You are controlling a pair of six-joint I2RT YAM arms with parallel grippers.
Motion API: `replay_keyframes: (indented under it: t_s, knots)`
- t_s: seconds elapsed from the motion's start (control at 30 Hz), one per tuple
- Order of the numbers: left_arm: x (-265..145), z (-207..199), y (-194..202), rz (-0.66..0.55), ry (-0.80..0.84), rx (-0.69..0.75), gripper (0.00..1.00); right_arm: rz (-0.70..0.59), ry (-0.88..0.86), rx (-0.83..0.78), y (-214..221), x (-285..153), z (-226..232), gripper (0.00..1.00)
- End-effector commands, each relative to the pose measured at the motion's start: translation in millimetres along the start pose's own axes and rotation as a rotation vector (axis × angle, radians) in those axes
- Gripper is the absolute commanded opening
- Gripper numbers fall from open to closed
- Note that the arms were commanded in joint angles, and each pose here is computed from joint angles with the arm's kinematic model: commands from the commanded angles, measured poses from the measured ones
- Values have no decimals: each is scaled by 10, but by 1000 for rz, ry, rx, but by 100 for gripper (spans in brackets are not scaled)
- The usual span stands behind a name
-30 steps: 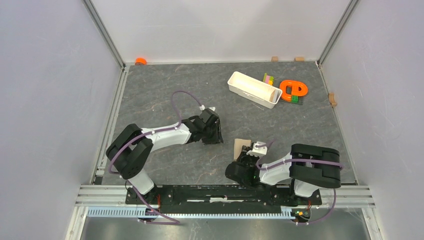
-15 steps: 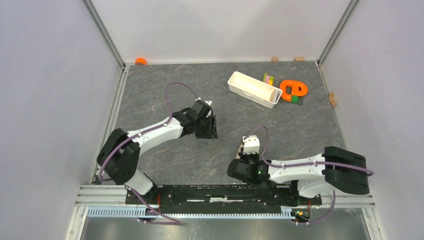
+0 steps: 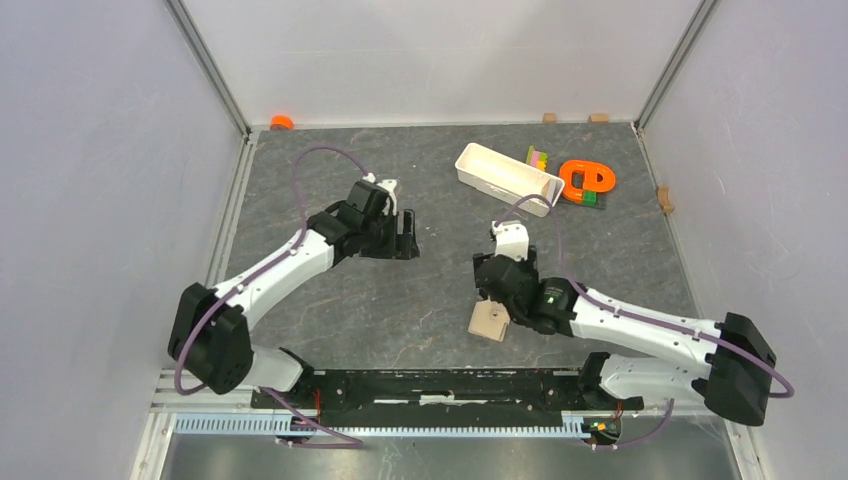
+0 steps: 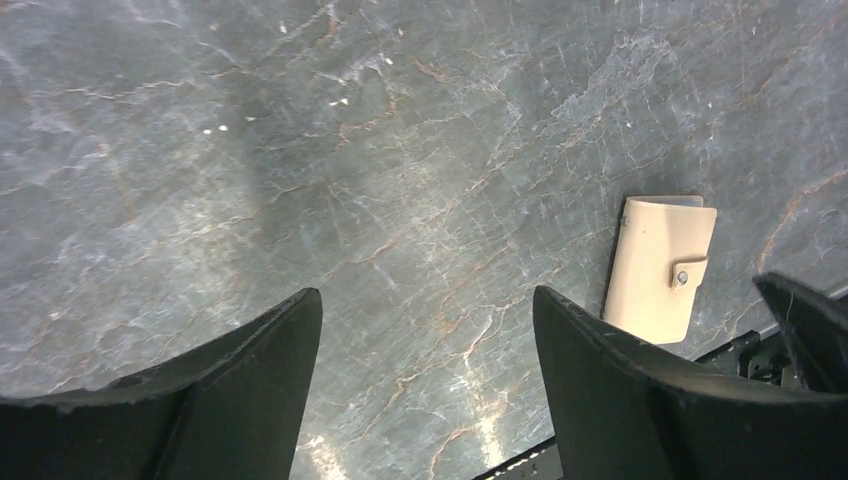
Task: Put the credit cards into the card holder
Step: Close the card holder at the center of the board, then reset both arms
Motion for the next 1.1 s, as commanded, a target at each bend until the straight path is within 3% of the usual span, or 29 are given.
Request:
replay_keyframes:
  t_s: [0.0, 0.13, 0.37, 0.67, 0.83, 1.07]
  knots:
    - [-281, 140, -108, -74, 7, 44, 89, 54, -92, -58, 39, 80, -175, 83]
    - [-526, 331, -139, -166, -37, 21, 100, 69, -123, -37, 107, 243, -457, 94]
    - [-1020, 603, -134, -417, -179, -4, 100, 48, -64, 41, 128, 371, -1127, 98]
    - [-1538, 740, 23, -739, -187, 11, 100, -320, 193, 31, -192, 82, -1673, 98]
    - [-1608, 752, 54, -785, -176, 4, 100, -521, 296, 74, -174, -78, -1776, 98]
    - [-1568, 768, 45, -755, -202, 18, 100, -571, 360, 95, -147, -178, -1843, 98]
Point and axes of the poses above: each gripper's point midway between its finger pads, its own x axis out along the fingers, its own z axis along the line the jaws close on, y = z × x, the point moved 8 cm from there along -x, back along the fingers, and after that the axes turned 8 degrees about -x, right-handed, at the moved point
